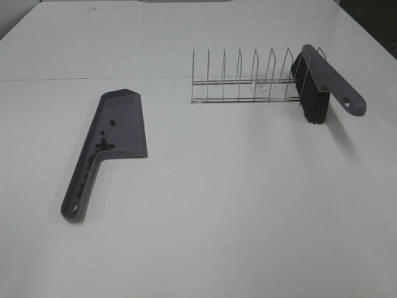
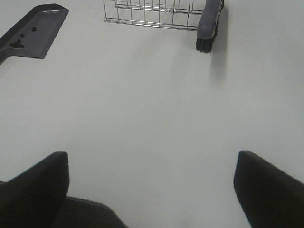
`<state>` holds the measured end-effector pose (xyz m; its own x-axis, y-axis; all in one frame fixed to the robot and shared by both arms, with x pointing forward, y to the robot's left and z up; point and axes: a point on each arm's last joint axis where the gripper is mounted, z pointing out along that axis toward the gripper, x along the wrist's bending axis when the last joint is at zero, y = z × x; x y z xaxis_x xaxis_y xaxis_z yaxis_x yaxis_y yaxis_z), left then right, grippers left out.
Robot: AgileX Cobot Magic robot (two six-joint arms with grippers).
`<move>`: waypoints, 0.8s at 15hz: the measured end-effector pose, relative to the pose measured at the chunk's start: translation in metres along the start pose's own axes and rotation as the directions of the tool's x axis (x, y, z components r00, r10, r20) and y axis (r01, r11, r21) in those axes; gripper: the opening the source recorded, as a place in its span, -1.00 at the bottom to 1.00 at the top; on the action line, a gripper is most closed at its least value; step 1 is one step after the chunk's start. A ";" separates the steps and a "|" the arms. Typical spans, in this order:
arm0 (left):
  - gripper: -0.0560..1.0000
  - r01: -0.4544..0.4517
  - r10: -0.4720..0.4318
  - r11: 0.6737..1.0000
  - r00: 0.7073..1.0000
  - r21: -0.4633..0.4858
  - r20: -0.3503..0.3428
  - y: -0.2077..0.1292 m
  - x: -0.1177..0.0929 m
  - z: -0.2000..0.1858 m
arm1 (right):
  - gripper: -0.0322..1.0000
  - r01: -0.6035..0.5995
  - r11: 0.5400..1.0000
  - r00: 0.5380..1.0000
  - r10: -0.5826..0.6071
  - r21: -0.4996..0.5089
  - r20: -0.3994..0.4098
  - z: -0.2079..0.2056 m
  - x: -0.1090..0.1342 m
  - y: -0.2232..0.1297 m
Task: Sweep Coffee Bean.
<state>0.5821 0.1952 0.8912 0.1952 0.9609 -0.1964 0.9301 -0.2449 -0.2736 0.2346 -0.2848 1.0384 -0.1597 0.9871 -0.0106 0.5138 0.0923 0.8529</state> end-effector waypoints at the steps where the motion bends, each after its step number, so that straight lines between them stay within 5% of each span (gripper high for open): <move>1: -0.30 0.000 0.000 1.000 1.000 0.000 0.000 0.000 0.000 0.000 | 0.60 0.000 1.000 1.000 0.000 0.000 0.000 0.000 0.000 0.000; 12: -0.30 0.000 0.000 1.000 1.000 0.000 0.000 0.000 0.000 0.000 | 0.60 0.001 1.000 1.000 -0.001 0.000 0.000 0.000 0.000 0.000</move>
<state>0.5821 0.1952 0.8912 0.1952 0.9609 -0.1964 0.9301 -0.2449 -0.2736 0.2346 -0.2848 1.0384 -0.1602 0.9870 -0.0115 0.5136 0.0933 0.8529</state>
